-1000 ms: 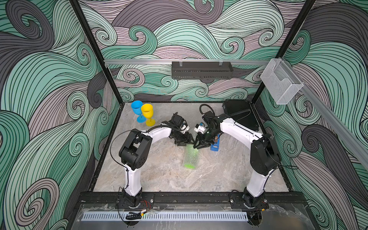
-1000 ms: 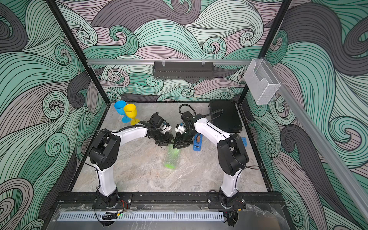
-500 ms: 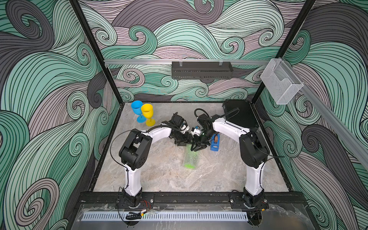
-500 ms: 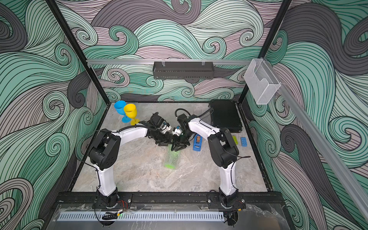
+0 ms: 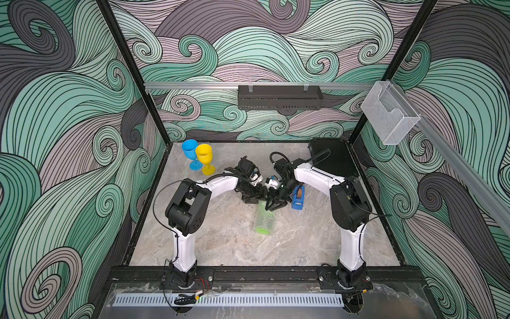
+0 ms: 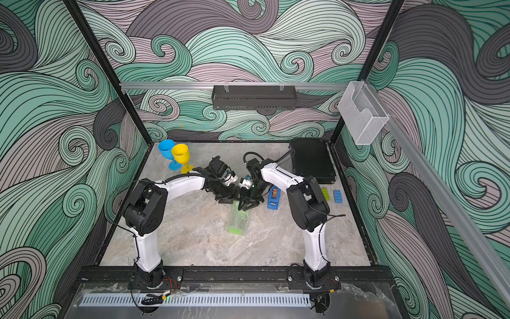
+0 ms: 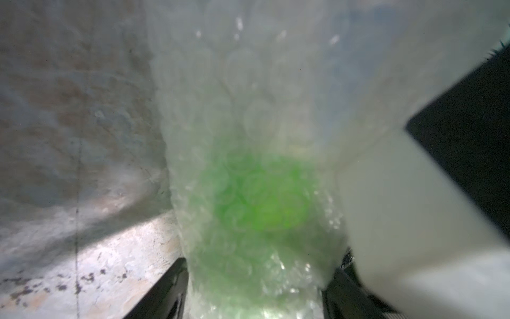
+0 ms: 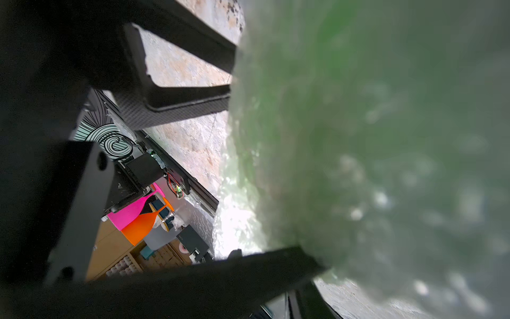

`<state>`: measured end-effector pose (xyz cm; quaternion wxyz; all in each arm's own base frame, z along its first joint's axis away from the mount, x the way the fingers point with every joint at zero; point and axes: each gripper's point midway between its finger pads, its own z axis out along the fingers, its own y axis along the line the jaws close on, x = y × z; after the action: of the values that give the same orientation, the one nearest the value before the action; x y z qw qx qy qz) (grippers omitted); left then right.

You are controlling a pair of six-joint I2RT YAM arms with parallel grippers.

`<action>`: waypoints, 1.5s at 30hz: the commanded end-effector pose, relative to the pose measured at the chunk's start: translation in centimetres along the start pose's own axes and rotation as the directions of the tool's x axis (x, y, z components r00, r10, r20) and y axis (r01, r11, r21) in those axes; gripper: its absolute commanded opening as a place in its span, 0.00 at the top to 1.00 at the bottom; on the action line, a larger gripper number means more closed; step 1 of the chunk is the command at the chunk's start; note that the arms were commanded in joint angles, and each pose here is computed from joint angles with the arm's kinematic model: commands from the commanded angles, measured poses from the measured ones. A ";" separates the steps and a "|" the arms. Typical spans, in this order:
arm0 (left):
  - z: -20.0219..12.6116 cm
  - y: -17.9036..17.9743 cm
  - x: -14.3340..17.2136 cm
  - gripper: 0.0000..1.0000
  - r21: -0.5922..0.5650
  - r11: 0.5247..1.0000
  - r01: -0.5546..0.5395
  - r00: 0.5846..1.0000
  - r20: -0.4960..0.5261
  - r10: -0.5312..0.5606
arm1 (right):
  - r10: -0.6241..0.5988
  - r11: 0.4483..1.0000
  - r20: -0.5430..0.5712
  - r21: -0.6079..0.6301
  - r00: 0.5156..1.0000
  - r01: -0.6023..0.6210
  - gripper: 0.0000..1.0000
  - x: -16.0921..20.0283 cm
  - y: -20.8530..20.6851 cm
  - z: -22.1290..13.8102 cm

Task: Wrap wine glasses in bubble wrap
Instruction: Stick the tape on the bubble wrap.

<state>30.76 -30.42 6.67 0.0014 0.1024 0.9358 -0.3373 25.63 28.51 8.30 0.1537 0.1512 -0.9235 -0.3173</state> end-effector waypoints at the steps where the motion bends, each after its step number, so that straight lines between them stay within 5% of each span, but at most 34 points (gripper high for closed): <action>1: 0.3 -0.1 1.9 0.25 -0.006 1.000 0.013 0.996 -0.091 -0.014 | -0.026 1.000 0.026 0.000 0.999 0.026 0.69 -1.6 -0.6 0.3; 10: -0.4 -1.2 1.9 0.19 0.042 0.999 -0.004 0.994 -0.108 0.008 | -0.032 0.999 0.027 -0.015 0.999 0.033 0.71 -1.9 -0.5 0.3; 16: -0.2 -0.4 2.0 0.25 0.011 1.000 0.005 0.994 -0.106 -0.004 | -0.040 0.999 0.030 -0.022 0.999 0.040 0.72 -1.9 -0.2 0.1; 22: -0.5 -0.5 1.9 0.34 0.020 1.000 0.010 0.995 -0.104 -0.008 | -0.037 0.999 0.031 -0.024 0.999 0.037 0.85 -2.0 -0.2 0.1; 45: 0.2 0.4 2.1 0.37 -0.011 0.999 0.040 0.994 -0.101 -0.041 | 0.139 0.987 0.096 0.065 0.986 -0.146 0.95 -2.7 -2.7 0.9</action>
<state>29.70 -29.89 6.72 -0.0282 0.1073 0.9359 -0.3344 26.01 28.50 7.49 0.1802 0.0873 -0.9292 -0.3107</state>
